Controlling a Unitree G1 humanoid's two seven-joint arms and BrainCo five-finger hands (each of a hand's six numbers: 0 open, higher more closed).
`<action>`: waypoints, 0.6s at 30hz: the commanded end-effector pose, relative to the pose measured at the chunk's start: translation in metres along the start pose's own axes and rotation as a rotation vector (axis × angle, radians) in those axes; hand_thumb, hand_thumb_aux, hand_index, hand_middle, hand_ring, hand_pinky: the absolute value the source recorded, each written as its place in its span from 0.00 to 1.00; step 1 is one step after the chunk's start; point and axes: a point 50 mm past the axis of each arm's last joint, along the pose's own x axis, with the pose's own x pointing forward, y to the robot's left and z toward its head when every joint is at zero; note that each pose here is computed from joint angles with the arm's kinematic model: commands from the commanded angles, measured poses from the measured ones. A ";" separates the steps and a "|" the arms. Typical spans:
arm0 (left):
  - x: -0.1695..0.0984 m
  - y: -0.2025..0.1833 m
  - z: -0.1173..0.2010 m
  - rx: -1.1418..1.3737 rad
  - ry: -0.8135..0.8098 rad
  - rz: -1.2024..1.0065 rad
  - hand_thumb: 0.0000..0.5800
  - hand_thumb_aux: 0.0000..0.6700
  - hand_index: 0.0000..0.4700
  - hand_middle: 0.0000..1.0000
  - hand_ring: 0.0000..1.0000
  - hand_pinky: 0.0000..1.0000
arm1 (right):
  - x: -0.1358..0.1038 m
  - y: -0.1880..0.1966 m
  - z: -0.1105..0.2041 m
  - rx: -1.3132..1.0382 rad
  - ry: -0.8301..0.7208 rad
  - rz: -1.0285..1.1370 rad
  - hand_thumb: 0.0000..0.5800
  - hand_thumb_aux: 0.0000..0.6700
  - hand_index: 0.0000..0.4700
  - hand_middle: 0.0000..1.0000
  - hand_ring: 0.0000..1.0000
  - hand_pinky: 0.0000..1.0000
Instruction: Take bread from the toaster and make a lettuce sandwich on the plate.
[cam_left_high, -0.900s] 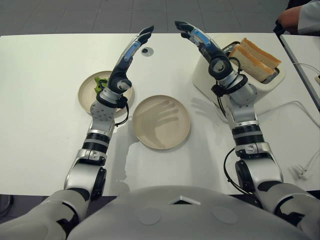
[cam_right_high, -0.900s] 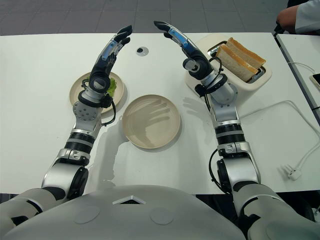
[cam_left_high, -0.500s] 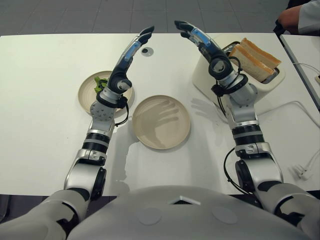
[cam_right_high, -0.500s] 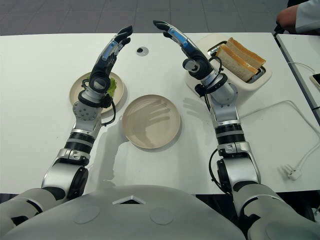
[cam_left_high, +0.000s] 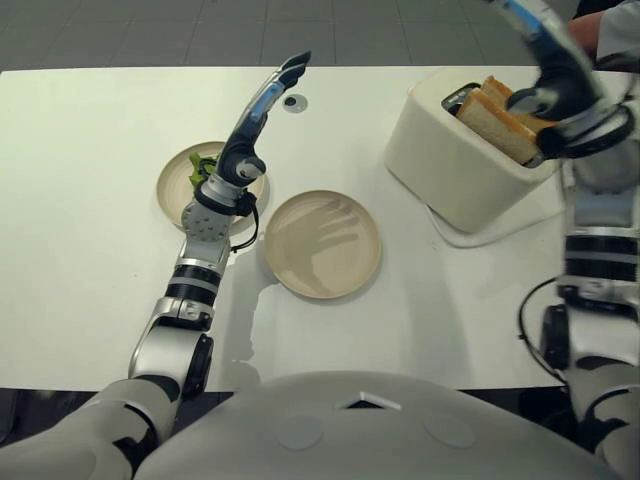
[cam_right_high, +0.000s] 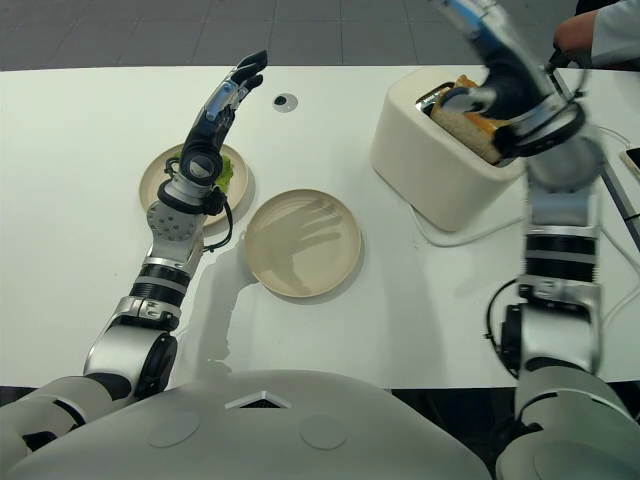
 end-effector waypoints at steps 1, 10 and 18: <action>0.002 -0.003 -0.001 -0.002 0.006 -0.020 0.00 0.00 0.00 0.00 0.00 0.00 | -0.020 -0.010 -0.041 -0.186 0.298 0.118 0.00 0.00 0.00 0.07 0.07 0.07; -0.003 -0.002 -0.002 0.000 0.020 -0.018 0.00 0.00 0.00 0.00 0.00 0.00 | -0.055 0.030 -0.089 -0.122 0.612 0.444 0.00 0.00 0.00 0.05 0.05 0.05; -0.003 0.000 -0.002 0.003 0.021 -0.014 0.00 0.00 0.00 0.00 0.00 0.00 | -0.048 0.035 -0.081 -0.059 0.522 0.442 1.00 1.00 1.00 0.11 0.11 0.11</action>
